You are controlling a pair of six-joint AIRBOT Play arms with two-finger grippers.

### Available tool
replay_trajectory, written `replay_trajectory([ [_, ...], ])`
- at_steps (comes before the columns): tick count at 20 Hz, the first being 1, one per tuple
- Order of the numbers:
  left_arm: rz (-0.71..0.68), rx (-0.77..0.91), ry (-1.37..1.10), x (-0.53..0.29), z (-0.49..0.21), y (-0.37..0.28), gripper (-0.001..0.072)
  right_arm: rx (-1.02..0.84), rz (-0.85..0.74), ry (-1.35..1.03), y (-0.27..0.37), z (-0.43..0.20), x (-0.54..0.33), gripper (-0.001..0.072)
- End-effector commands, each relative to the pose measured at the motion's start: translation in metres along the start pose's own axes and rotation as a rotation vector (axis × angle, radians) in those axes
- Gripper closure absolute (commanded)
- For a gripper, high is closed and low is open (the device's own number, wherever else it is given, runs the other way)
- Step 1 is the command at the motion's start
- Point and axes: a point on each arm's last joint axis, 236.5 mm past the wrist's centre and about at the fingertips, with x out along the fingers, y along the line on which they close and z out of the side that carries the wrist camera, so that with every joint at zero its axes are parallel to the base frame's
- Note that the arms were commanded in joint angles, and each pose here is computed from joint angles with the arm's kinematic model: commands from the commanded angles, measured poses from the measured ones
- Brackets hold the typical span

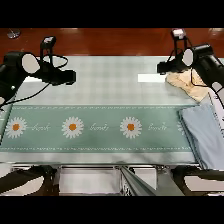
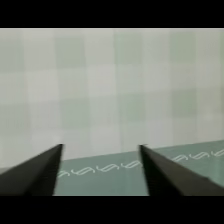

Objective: Fold the shirts.

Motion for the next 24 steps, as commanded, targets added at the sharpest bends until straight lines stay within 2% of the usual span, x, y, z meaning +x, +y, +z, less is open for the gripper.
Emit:
replay_trajectory([
  [1,0.050,0.040,-0.090,0.006,0.023,0.013,0.0003,0.118,-0.157,-0.330,-0.075,0.081,0.002,0.0081],
  [3,0.075,0.050,-0.082,0.009,0.022,0.021,0.0005,0.318,-0.223,-0.250,-0.138,0.065,0.039,0.0081],
  [5,0.078,0.045,-0.082,0.009,0.022,0.024,0.0005,0.440,-0.261,-0.096,-0.177,0.025,0.084,0.0082],
  [8,0.079,0.045,-0.077,0.009,0.021,0.024,0.0005,0.561,-0.206,0.128,-0.188,-0.030,0.135,0.0082],
  [11,0.082,0.036,-0.046,0.009,0.014,0.025,0.0005,0.598,-0.118,0.311,-0.172,-0.069,0.153,0.0087],
  [12,0.079,0.018,-0.025,0.010,0.008,0.024,0.0005,0.587,-0.077,0.351,-0.162,-0.074,0.155,0.0118],
  [13,0.073,0.010,0.003,0.010,0.002,0.023,0.0005,0.576,-0.028,0.377,-0.150,-0.076,0.153,0.0250],
  [14,0.079,0.010,0.040,0.010,-0.007,0.024,0.0005,0.553,0.046,0.378,-0.135,-0.069,0.149,0.0588],
  [15,0.094,0.019,0.084,0.006,-0.016,0.030,0.0005,0.542,0.129,0.346,-0.121,-0.050,0.138,0.0686],
  [17,0.141,-0.012,0.152,-0.015,-0.028,0.054,0.0006,0.513,0.226,0.201,-0.110,0.010,0.097,0.0686],
  [20,0.158,-0.077,-0.007,-0.082,-0.008,0.075,0.0006,0.402,0.259,-0.171,-0.104,0.121,-0.032,0.0686],
  [22,0.135,-0.070,-0.146,-0.131,-0.005,0.066,0.0006,0.292,0.269,-0.380,-0.085,0.165,-0.138,0.0687],
  [24,0.063,-0.063,-0.237,-0.162,-0.020,0.044,0.0005,0.210,0.283,-0.529,-0.063,0.183,-0.224,0.0687],
])
